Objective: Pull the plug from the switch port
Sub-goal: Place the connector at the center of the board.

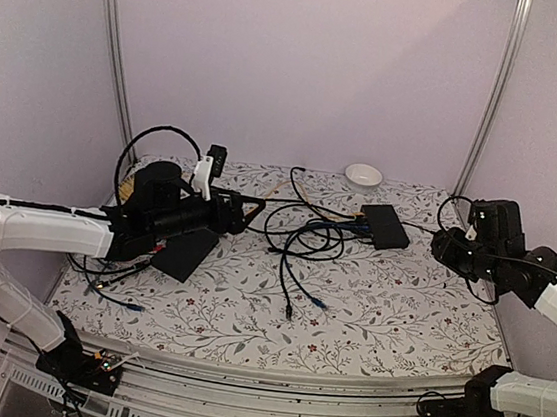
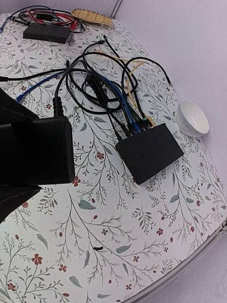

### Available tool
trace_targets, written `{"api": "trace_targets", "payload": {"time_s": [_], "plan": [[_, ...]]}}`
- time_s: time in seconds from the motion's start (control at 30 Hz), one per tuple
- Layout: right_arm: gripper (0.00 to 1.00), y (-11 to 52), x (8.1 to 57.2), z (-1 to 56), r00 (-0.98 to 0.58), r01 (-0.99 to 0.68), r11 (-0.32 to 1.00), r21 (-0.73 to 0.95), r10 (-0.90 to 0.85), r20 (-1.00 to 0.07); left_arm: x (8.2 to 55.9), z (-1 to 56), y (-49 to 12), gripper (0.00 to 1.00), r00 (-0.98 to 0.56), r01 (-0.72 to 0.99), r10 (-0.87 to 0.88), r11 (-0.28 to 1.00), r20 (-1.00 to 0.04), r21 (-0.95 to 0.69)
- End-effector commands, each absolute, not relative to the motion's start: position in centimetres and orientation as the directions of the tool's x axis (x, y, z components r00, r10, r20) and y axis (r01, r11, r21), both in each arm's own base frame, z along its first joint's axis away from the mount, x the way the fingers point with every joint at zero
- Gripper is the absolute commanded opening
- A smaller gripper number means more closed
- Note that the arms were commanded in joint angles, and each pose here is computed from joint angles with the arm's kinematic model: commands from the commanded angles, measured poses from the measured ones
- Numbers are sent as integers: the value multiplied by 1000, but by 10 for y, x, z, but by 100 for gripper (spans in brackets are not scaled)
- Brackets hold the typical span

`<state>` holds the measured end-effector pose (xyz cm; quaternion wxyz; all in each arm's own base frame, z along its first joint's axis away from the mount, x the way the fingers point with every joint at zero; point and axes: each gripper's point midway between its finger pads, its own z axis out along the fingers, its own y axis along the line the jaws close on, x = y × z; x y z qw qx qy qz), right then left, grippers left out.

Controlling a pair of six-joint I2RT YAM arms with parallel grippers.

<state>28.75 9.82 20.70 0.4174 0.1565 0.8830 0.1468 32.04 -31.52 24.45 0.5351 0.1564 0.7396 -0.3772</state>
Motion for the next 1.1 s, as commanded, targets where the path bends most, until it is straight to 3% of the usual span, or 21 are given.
{"api": "trace_targets", "payload": {"time_s": [0.0, 0.37, 0.6, 1.07], "plan": [[28, 73, 273, 197, -530, 300, 855, 423, 518, -672, 315, 239, -333, 87, -387, 668, -128, 644, -913, -373], [31, 51, 259, 111, -470, 607, 694, 388, 707, -529, 311, 229, -362, 86, -399, 712, -88, 598, -913, -369], [31, 37, 256, 75, -368, 762, 562, 321, 784, -500, 316, 226, -378, 86, -405, 732, -72, 571, -911, -371], [33, 3, 304, 60, -231, 860, 417, 294, 832, -504, 323, 213, -393, 86, -420, 748, -39, 551, -907, -370]]}}
